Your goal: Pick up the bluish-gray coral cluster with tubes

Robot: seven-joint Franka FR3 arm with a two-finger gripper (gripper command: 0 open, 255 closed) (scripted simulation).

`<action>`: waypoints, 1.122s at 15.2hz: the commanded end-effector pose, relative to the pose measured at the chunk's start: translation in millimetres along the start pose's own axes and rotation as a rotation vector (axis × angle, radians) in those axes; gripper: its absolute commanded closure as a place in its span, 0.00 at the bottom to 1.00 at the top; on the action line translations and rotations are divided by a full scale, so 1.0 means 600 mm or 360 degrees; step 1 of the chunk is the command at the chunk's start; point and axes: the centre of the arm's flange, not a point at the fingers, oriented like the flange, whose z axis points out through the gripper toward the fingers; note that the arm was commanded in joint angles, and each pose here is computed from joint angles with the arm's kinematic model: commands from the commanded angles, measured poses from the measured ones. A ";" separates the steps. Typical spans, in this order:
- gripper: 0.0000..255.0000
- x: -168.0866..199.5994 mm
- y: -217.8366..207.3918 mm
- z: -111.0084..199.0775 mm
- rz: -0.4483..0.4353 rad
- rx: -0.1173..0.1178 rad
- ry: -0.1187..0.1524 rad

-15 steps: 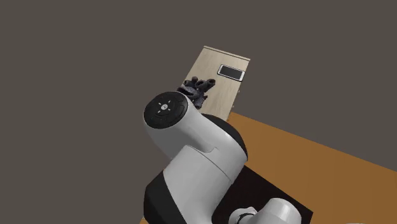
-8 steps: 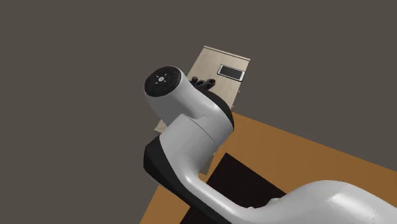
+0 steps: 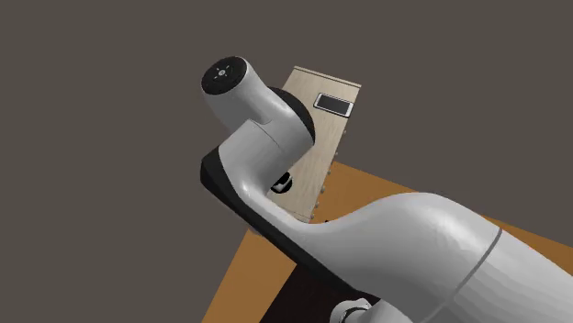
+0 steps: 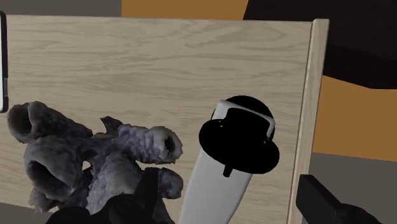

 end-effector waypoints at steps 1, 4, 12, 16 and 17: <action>0.00 0.026 0.031 0.000 -0.0069 -0.0046 0.0002; 0.00 0.064 0.072 0.003 -0.0166 -0.0110 0.0006; 0.00 0.115 0.110 0.038 -0.0277 -0.0184 0.0011; 0.00 0.118 0.104 0.069 -0.0277 -0.0184 0.0011; 0.00 0.118 0.104 0.069 -0.0277 -0.0184 0.0011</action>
